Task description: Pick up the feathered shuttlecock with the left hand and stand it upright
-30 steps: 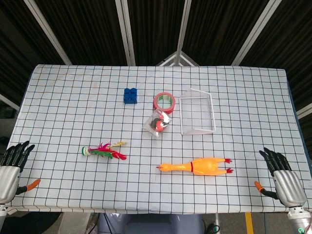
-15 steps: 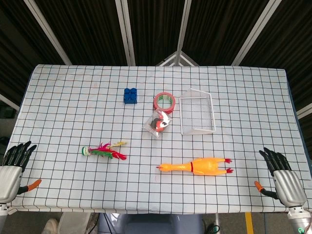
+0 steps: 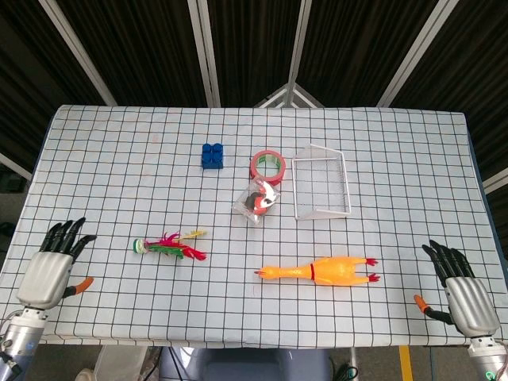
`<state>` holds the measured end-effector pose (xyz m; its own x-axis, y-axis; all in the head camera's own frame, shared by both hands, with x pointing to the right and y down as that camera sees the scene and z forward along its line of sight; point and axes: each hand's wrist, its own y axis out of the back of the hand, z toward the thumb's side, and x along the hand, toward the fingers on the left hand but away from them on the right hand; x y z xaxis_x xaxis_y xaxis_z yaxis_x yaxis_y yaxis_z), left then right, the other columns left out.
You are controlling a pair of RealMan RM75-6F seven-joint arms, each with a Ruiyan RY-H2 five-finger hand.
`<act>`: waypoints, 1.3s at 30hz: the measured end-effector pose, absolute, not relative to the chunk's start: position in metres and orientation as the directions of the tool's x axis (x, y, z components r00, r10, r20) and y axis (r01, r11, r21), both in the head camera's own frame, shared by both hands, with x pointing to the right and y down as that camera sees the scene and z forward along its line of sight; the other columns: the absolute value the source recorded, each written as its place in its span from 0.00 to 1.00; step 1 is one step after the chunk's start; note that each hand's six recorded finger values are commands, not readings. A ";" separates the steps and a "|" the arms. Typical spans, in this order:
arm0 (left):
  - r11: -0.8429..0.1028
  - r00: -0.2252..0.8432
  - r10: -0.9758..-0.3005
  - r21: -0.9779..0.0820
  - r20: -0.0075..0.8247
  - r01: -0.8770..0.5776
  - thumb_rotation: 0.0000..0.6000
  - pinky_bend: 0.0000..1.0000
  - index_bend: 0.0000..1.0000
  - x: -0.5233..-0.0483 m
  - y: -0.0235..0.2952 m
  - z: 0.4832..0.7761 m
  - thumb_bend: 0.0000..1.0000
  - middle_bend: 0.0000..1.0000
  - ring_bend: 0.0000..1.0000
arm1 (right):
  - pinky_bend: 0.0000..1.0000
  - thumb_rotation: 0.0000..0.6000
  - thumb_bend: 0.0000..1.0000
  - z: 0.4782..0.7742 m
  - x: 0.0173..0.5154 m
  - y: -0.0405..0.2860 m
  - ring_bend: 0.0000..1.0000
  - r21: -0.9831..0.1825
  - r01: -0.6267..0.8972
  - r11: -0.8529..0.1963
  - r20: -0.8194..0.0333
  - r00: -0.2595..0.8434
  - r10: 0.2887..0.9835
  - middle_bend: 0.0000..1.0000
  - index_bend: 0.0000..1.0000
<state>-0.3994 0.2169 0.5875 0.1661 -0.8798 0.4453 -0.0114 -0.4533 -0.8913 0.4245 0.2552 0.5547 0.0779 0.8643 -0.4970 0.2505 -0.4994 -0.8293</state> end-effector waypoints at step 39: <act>-0.511 0.236 -0.831 -0.859 0.503 0.031 1.00 0.00 0.51 -0.245 0.194 0.685 0.45 0.00 0.00 | 0.00 1.00 0.34 0.554 0.424 0.255 0.00 -0.823 0.269 -0.500 -0.497 0.085 0.864 0.00 0.00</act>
<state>-0.2448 0.1945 0.6855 0.2364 -0.8311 0.5034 0.0308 -0.5114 -0.8588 0.4237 0.2547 0.5540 0.0849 0.8635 -0.4971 0.2685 -0.5002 -0.8232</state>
